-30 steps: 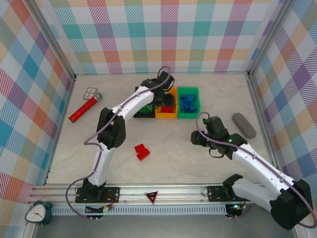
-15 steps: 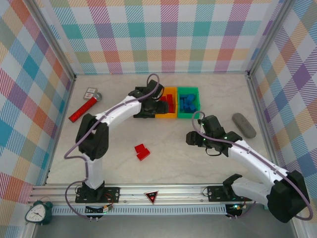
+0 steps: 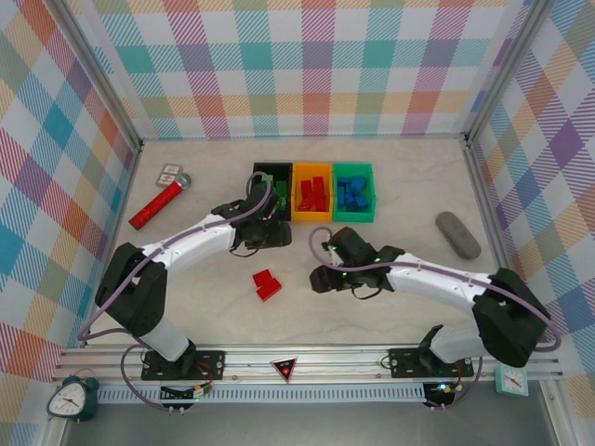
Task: Sort the legos into containers by color
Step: Pick up the lego from the bottom-center of the table.
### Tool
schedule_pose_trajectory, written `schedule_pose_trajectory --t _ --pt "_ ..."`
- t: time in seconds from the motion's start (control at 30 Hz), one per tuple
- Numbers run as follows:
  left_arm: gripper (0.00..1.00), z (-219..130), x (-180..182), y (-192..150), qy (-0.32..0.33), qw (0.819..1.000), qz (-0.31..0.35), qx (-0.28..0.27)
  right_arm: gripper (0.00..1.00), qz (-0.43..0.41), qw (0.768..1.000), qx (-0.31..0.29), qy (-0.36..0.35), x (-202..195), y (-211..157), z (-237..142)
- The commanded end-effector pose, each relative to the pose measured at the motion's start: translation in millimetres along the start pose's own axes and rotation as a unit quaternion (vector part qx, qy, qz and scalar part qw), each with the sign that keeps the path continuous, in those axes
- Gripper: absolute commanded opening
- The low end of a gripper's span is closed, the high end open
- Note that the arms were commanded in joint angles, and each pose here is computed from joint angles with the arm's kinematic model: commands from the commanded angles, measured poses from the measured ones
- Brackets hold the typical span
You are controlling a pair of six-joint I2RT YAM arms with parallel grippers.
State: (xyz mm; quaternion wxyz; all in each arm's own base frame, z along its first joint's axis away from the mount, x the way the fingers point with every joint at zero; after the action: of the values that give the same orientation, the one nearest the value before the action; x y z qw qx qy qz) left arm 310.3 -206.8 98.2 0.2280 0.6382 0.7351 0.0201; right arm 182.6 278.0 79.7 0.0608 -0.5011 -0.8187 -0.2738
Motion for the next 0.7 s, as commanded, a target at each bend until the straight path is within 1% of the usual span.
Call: schedule_pose_trajectory --t 0.0,0.1,0.13,0.2,0.23,0.3,0.4,0.47,0.67 --pt "0.66 -5 11 5 -0.006 0.999 -0.032 -0.009 0.64 -0.037 0.999 -0.02 0.014 33 18 7" --pt "0.66 -7 20 6 -0.01 0.999 -0.049 -0.013 0.67 -0.092 0.996 -0.005 0.012 60 16 23" --pt "0.66 -8 24 8 -0.012 0.998 -0.057 -0.015 0.7 -0.112 0.994 0.002 0.006 68 15 28" --pt "0.66 -11 30 12 -0.021 0.997 -0.073 -0.02 0.75 -0.151 0.988 0.014 -0.02 78 13 39" --pt "0.66 -13 32 14 -0.027 0.996 -0.082 -0.023 0.79 -0.166 0.985 0.019 -0.037 81 13 44" --pt "0.67 -17 39 17 -0.031 0.995 -0.094 -0.027 0.83 -0.184 0.981 0.029 -0.058 84 15 55" --pt "0.67 -26 53 18 -0.009 0.995 -0.096 -0.038 0.84 -0.202 0.975 0.042 -0.079 88 17 68" --pt "0.68 -30 66 19 0.005 0.994 -0.105 -0.042 0.85 -0.206 0.973 0.051 -0.091 88 19 76" --pt "0.69 -39 85 17 0.003 0.991 -0.125 -0.051 0.86 -0.201 0.967 0.064 -0.145 75 24 86"
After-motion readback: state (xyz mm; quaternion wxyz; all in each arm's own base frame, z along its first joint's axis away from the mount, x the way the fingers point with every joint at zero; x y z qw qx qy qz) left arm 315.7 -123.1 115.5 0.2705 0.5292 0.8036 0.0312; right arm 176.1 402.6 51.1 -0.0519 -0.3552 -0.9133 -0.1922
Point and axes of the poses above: each hand's point on the last joint's axis, 136 mm out from that joint toward the fingers, its own z axis out along the fingers, its own x axis along the line the jaws close on, y = z × x, the point moved 1 cm from there along -z, back along the fingers, and after that the axes turned 5 degrees about -z, right-handed, at the moved point
